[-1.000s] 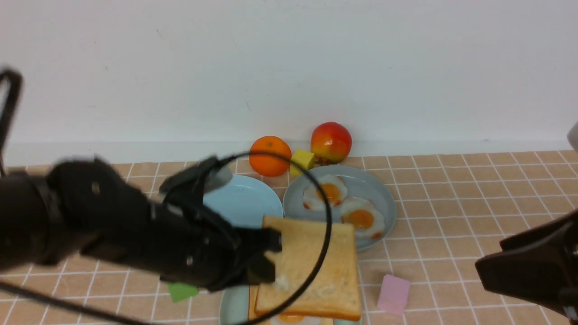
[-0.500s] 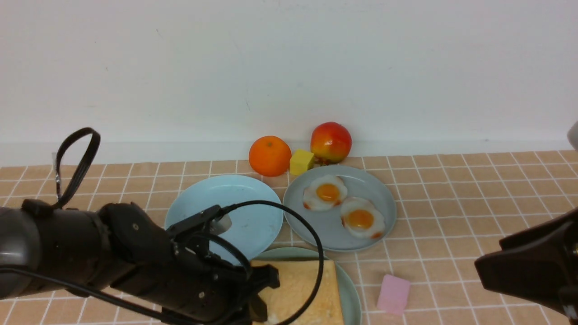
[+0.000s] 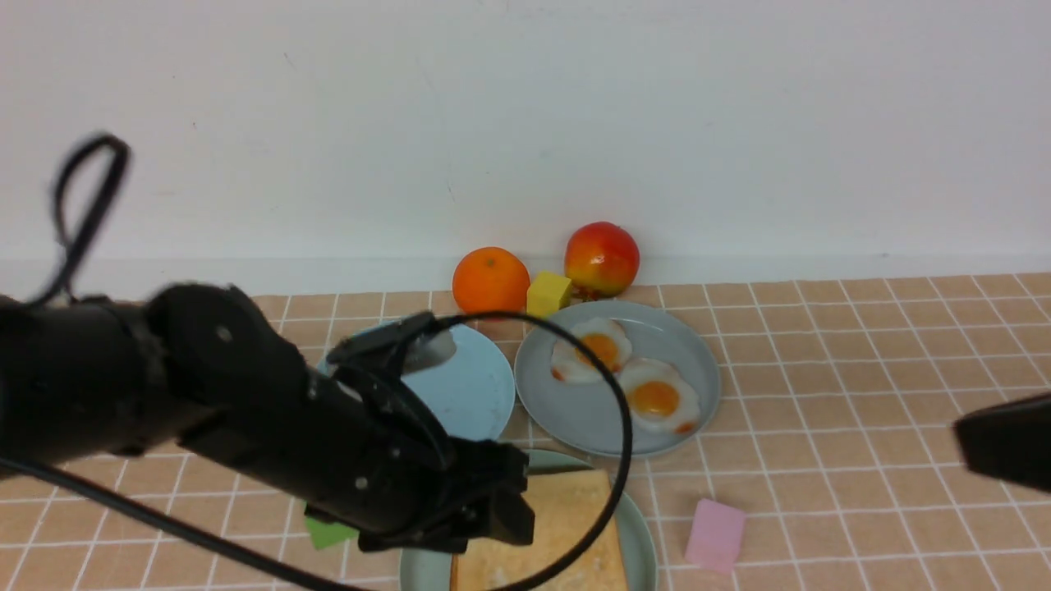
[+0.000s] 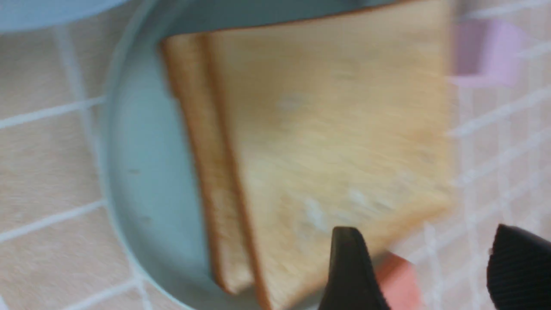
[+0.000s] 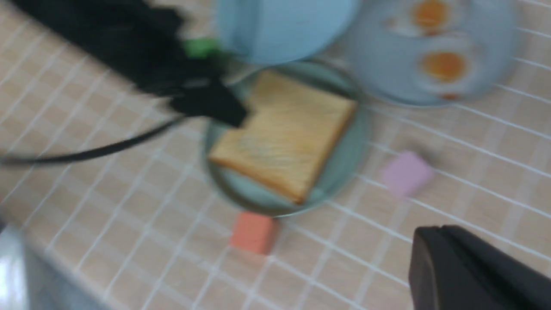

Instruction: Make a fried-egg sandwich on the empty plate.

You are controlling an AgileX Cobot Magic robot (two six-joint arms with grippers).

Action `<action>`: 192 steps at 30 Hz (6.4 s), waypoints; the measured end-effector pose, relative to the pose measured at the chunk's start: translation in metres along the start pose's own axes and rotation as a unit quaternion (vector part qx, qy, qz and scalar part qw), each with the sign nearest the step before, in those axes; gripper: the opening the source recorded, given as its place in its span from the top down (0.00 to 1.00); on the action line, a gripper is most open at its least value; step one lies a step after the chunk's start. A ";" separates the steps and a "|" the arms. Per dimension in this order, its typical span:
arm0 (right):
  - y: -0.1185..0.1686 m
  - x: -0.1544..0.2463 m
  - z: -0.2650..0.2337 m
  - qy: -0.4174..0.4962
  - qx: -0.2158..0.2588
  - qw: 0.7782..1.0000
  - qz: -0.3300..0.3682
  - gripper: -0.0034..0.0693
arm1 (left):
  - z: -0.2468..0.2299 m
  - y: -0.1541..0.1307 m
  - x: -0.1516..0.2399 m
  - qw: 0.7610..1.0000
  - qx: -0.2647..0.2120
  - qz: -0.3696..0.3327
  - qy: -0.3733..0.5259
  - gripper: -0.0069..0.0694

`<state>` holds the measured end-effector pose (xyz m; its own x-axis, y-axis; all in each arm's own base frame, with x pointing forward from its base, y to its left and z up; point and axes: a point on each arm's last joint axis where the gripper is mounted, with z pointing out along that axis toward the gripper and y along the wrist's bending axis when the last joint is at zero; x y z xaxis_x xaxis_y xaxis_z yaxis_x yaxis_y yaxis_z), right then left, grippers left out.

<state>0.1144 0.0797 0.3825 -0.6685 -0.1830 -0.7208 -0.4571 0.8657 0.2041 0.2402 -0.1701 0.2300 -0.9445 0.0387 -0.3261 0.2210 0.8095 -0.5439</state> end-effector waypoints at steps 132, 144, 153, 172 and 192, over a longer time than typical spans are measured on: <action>-0.087 0.207 0.063 -0.254 0.252 0.930 0.089 0.86 | -0.097 0.128 0.204 0.862 -0.245 0.090 -0.435 0.86; -0.087 0.207 0.063 -0.253 0.252 0.930 0.089 0.83 | -0.097 0.128 0.204 0.862 -0.245 0.090 -0.435 0.84; -0.087 0.207 0.063 -0.253 0.252 0.930 0.089 0.82 | -0.097 0.128 0.204 0.862 -0.245 0.090 -0.435 0.83; -0.087 0.207 0.063 -0.253 0.252 0.930 0.089 0.79 | -0.097 0.128 0.204 0.862 -0.245 0.090 -0.435 0.80; -0.087 0.207 0.063 -0.253 0.252 0.930 0.089 0.75 | -0.097 0.129 0.204 0.861 -0.248 0.088 -0.436 0.78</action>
<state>0.0526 -0.0038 0.1739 -0.2880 0.1161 -0.9506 0.0525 0.9930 0.1054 0.0522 -0.0010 0.1686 -0.3191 -0.0936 -0.9431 0.0065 0.9949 -0.1010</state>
